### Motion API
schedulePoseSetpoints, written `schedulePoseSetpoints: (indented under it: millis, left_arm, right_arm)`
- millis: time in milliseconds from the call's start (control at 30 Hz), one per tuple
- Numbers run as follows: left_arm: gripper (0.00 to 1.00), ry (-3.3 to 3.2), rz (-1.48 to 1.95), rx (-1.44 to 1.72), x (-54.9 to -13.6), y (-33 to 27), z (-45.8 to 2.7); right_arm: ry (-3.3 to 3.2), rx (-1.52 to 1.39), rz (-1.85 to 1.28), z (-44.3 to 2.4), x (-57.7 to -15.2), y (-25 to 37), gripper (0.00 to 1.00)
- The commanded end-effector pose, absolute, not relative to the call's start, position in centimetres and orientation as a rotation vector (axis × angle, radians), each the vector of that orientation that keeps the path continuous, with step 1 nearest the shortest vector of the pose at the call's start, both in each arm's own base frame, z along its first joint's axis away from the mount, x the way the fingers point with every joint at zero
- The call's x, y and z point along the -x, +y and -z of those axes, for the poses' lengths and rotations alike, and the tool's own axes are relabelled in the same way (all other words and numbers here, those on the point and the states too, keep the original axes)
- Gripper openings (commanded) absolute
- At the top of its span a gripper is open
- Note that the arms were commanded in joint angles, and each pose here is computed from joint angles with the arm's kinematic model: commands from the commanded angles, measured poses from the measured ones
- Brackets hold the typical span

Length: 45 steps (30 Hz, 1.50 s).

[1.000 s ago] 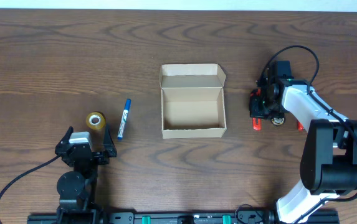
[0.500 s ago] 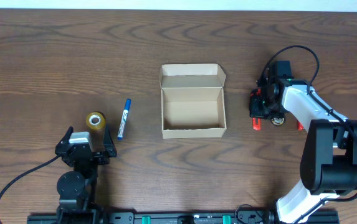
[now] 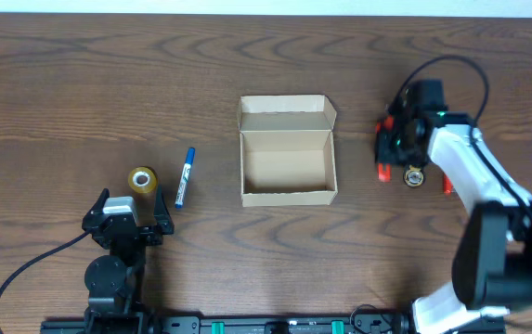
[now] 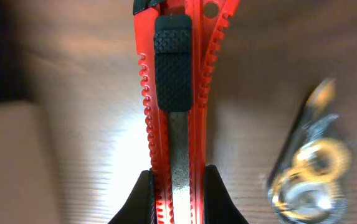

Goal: Pack container
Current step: 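Carry the box cutter into the cardboard box and release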

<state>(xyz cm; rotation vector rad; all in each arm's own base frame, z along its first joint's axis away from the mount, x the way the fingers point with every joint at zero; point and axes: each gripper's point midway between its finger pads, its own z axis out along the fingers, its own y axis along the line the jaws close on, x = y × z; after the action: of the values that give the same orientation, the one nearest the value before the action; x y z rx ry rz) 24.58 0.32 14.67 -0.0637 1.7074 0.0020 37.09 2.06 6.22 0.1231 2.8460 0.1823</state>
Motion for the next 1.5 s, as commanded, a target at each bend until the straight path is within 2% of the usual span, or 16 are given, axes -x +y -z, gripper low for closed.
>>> schedulePoseSetpoints:
  millis: [0, 167, 367, 500, 667, 933, 1100, 1467]
  left_arm:
    - [0.95, 1.763, -0.020, 0.086, -24.4, 0.7, -12.8]
    - [0.95, 1.763, -0.021, 0.086, -24.4, 0.7, -12.8]
    - [0.95, 1.763, -0.020, 0.086, -24.4, 0.7, -12.8]
    - [0.95, 1.763, -0.020, 0.086, -24.4, 0.7, -12.8]
    - [0.95, 1.763, -0.020, 0.086, -24.4, 0.7, -12.8]
    - [0.95, 1.763, -0.020, 0.086, -24.4, 0.7, -12.8]
    - [0.95, 1.763, -0.020, 0.086, -24.4, 0.7, -12.8]
    - [0.95, 1.763, -0.020, 0.086, -24.4, 0.7, -12.8]
  right_arm:
    - [2.657, -0.023, -0.219, -13.2, -39.1, 4.0, 0.01]
    - [2.558, 0.266, -0.260, -16.4, -38.3, 8.1, 0.01]
    - [2.480, 0.722, -0.350, -16.5, -35.6, 14.8, 0.01]
    - [2.253, 1.212, -0.479, -16.9, -32.3, 20.0, 0.01]
    - [2.135, 1.519, -0.435, -16.2, -29.6, 21.4, 0.01]
    - [2.009, 1.798, -0.243, -14.5, -29.6, 19.9, 0.01]
    - [1.969, 1.819, -0.221, -13.3, -31.1, 20.5, 0.01]
    - [2.160, 1.931, -0.330, -3.9, -31.2, 20.6, 0.01]
